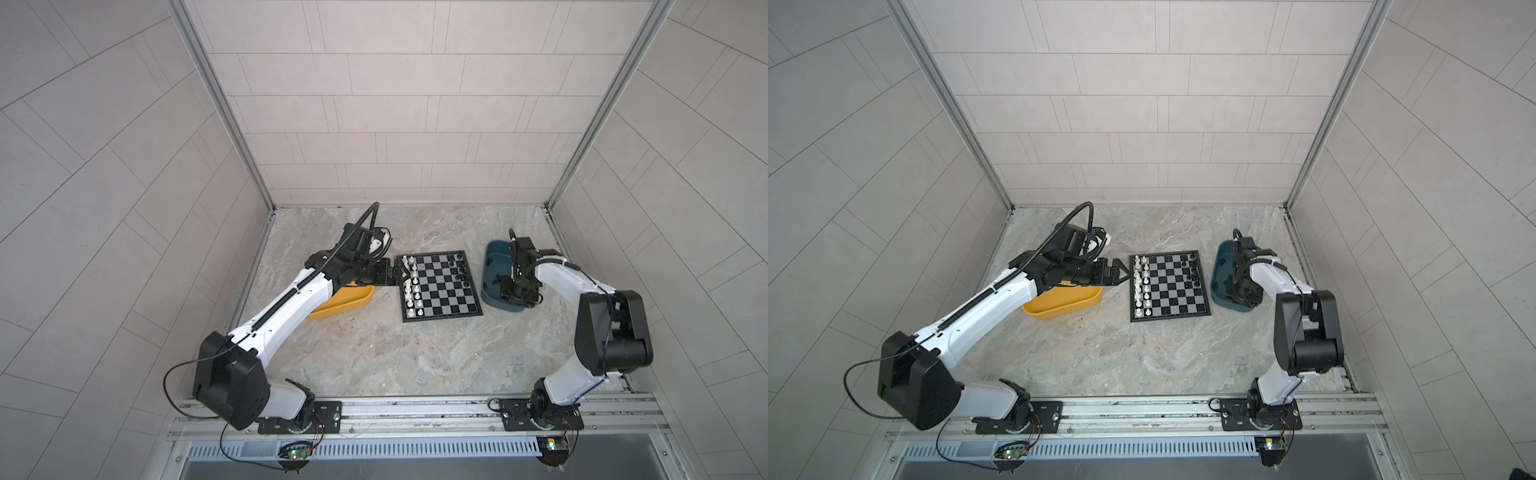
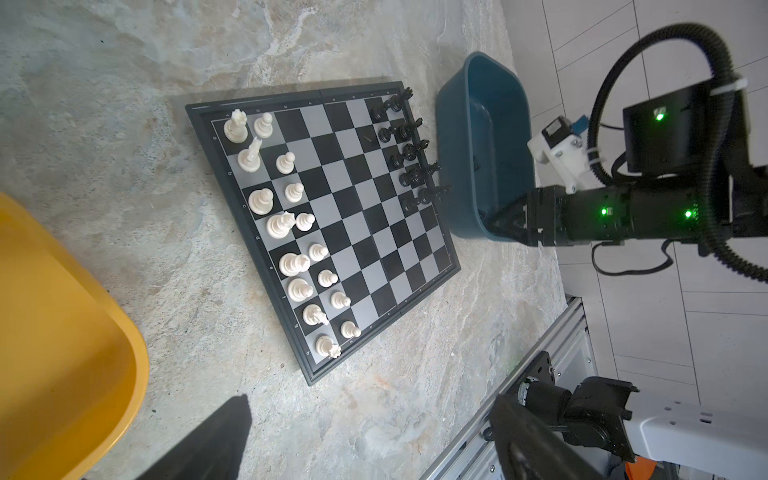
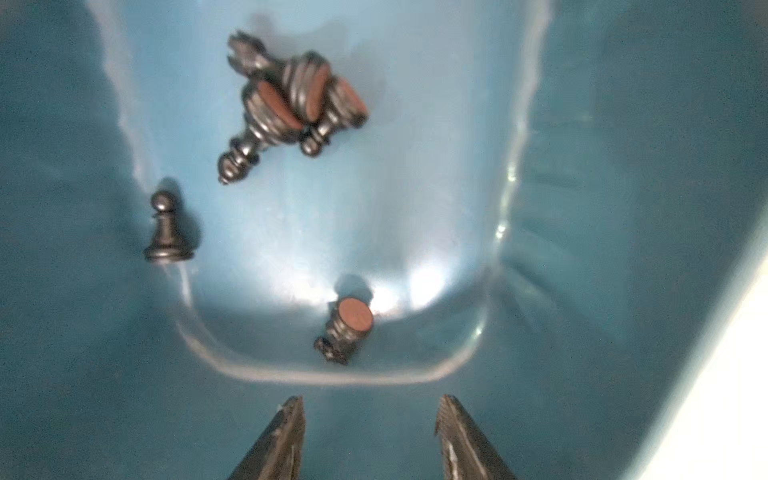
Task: Set up the chess pieces on the board
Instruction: 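Lower the right gripper toward the black pieces in the teal tray, then close the right gripper on a black pawn in the teal tray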
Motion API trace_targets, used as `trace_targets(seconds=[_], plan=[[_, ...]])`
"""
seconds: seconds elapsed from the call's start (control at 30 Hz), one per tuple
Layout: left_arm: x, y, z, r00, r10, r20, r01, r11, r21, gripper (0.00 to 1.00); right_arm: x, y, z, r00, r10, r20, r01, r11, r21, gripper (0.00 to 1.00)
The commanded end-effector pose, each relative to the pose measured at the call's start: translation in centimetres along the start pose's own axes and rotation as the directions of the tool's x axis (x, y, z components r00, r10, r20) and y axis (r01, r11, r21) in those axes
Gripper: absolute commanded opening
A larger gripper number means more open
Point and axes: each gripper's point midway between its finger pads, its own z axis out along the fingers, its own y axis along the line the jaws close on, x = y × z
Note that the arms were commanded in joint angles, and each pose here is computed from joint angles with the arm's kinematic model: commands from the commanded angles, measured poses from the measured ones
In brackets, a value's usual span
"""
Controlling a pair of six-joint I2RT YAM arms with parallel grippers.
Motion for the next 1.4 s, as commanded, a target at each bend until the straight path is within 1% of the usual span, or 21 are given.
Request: trace_targets(seconds=[0.0, 0.1, 0.17, 0.23, 0.3, 0.37, 0.4, 0.5, 0.57, 0.63, 0.73, 0.9, 0.97, 1.07, 1.23, 1.37], plan=[[1.0, 0.2, -1.3, 1.000, 0.014, -0.013, -0.014, 1.000, -0.012, 0.97, 3.1, 0.1, 0.2, 0.996, 0.077, -0.040, -0.080, 0.994, -0.076, 0.53], [1.3, 0.3, -2.0, 1.000, 0.011, -0.021, -0.011, 1.000, -0.020, 0.97, 4.8, 0.0, -0.6, 0.994, 0.108, -0.036, -0.111, 0.988, -0.107, 0.52], [1.3, 0.0, -2.6, 1.000, 0.016, -0.012, -0.016, 1.000, -0.017, 0.97, 4.7, -0.8, -2.0, 0.993, 0.117, 0.023, -0.115, 0.989, -0.090, 0.52], [0.9, -0.5, -3.1, 1.000, 0.022, 0.004, -0.022, 1.000, -0.005, 0.97, 3.0, -1.2, -3.8, 0.985, 0.120, 0.125, -0.111, 0.991, -0.080, 0.52], [0.3, -1.4, -3.6, 0.999, 0.024, 0.022, -0.025, 0.999, 0.020, 0.97, 0.5, -1.1, -5.6, 0.958, 0.137, 0.250, -0.116, 0.988, -0.097, 0.51], [-0.1, -1.9, -4.0, 0.999, 0.027, 0.027, -0.028, 0.999, 0.032, 0.97, -2.0, -1.2, -6.6, 0.936, 0.160, 0.315, -0.137, 0.986, -0.094, 0.51], [-0.3, -2.0, -4.1, 0.999, 0.027, 0.031, -0.028, 0.999, 0.031, 0.97, -3.2, -1.1, -6.8, 0.931, 0.170, 0.324, -0.150, 0.985, -0.086, 0.51], [-0.4, -1.9, -4.0, 0.999, 0.025, 0.034, -0.026, 0.999, 0.029, 0.97, -6.0, -0.3, -5.5, 0.935, 0.198, 0.296, -0.182, 0.980, -0.078, 0.45], [-0.4, -1.7, -3.8, 0.999, 0.024, 0.033, -0.025, 0.999, 0.023, 0.97, -7.2, 0.5, -4.2, 0.952, 0.206, 0.228, -0.190, 0.978, -0.088, 0.43], [-0.2, -1.5, -3.5, 0.999, 0.020, 0.032, -0.020, 1.000, 0.022, 0.97, -8.3, 1.2, -3.0, 0.966, 0.181, 0.187, -0.169, 0.983, -0.074, 0.42], [0.1, -1.1, -3.1, 1.000, 0.008, 0.026, -0.009, 1.000, 0.020, 0.97, -9.0, 1.3, -1.3, 0.975, 0.158, 0.156, -0.152, 0.987, -0.048, 0.42], [0.4, -0.7, -2.9, 1.000, 0.006, 0.027, -0.006, 1.000, 0.011, 0.97, -8.4, 1.1, 1.1, 0.982, 0.165, 0.093, -0.162, 0.986, -0.035, 0.41], [0.6, -0.5, -2.7, 1.000, 0.002, 0.023, -0.002, 1.000, 0.006, 0.97, -8.2, 1.1, 1.7, 0.984, 0.165, 0.075, -0.163, 0.986, -0.032, 0.37], [0.7, -0.4, -2.6, 1.000, 0.000, 0.021, 0.000, 1.000, 0.003, 0.97, -7.5, 1.4, 2.6, 0.986, 0.161, 0.038, -0.159, 0.986, -0.043, 0.33], [0.8, -0.1, -2.4, 1.000, 0.004, 0.019, -0.004, 1.000, -0.007, 0.97, -6.2, 1.6, 3.2, 0.987, 0.161, 0.006, -0.160, 0.985, -0.066, 0.34], [0.9, -0.1, -2.2, 1.000, 0.003, 0.012, -0.002, 1.000, -0.003, 0.97, -5.2, 2.3, 3.4, 0.988, 0.151, -0.033, -0.154, 0.982, -0.112, 0.33]])
